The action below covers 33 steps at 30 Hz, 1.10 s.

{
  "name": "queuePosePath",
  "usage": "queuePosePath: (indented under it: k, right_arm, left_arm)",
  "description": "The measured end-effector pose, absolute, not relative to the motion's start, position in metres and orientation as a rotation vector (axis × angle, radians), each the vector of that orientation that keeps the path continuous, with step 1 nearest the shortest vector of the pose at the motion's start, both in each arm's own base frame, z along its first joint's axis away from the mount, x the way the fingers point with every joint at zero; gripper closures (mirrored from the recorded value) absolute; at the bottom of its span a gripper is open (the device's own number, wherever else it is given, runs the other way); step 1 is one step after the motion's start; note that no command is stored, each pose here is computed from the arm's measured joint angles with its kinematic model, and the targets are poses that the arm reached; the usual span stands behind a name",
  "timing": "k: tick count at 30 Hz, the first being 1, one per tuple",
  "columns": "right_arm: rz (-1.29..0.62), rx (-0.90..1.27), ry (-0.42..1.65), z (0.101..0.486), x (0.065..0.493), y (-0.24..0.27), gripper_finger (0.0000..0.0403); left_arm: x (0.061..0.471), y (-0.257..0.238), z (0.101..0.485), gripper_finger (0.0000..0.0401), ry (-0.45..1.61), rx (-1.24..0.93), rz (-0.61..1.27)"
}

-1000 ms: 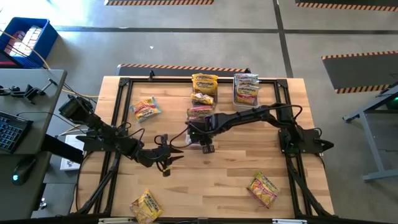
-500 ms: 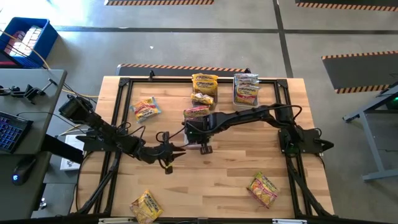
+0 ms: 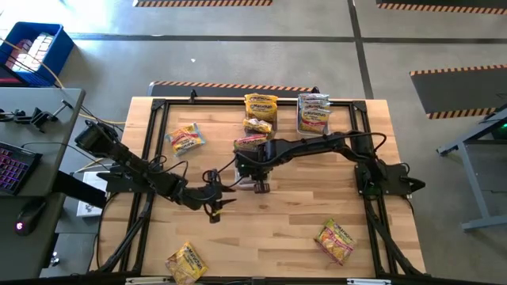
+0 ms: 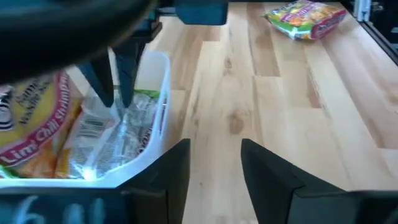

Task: Sort Maruchan noodles
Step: Adjust the green noodle pack in the transparent bin

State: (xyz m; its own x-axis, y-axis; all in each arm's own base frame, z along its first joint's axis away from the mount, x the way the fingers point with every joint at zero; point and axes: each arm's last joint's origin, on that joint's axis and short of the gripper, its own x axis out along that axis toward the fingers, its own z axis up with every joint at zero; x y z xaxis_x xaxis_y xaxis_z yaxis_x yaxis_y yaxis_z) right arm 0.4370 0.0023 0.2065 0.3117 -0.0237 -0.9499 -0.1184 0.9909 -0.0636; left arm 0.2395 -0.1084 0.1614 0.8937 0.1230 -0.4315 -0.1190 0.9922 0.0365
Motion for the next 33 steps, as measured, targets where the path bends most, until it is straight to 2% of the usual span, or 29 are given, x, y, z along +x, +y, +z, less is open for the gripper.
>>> queuePosePath:
  k: [8,10,12,14,16,22,23,28,33]
  right_arm:
    - [0.047,-0.100,1.171,0.178,0.439,-0.001,0.0195]
    - [0.042,-0.105,1.138,0.173,0.439,-0.001,0.0171]
    - [0.058,-0.107,1.122,0.169,0.439,0.000,0.0164]
    - [0.071,-0.111,1.116,0.167,0.438,0.000,0.0178]
    - [0.082,-0.116,1.111,0.165,0.437,0.001,0.0213]
    - [0.084,-0.141,1.084,0.163,0.439,0.001,0.0379]
    - [0.091,-0.149,1.082,0.163,0.439,0.001,0.0390]
    - [0.116,-0.131,1.092,0.167,0.441,0.001,0.0389]
    - [0.140,-0.107,1.101,0.180,0.443,0.002,0.0400]
  left_arm:
    - [0.240,-0.109,0.161,0.0260,0.452,0.005,0.107]
    - [0.240,-0.109,0.161,0.0262,0.452,0.008,0.106]
    - [0.240,-0.109,0.161,0.0265,0.452,0.011,0.106]
    - [0.240,-0.109,0.162,0.0269,0.451,0.010,0.106]
    - [0.240,-0.109,0.162,0.0275,0.450,0.011,0.106]
    - [0.240,-0.109,0.162,0.0300,0.449,0.019,0.104]
    - [0.240,-0.109,0.162,0.0306,0.449,0.019,0.104]
    - [0.239,-0.109,0.163,0.0324,0.442,0.004,0.119]
    - [0.236,-0.106,0.172,0.0314,0.420,0.005,0.133]
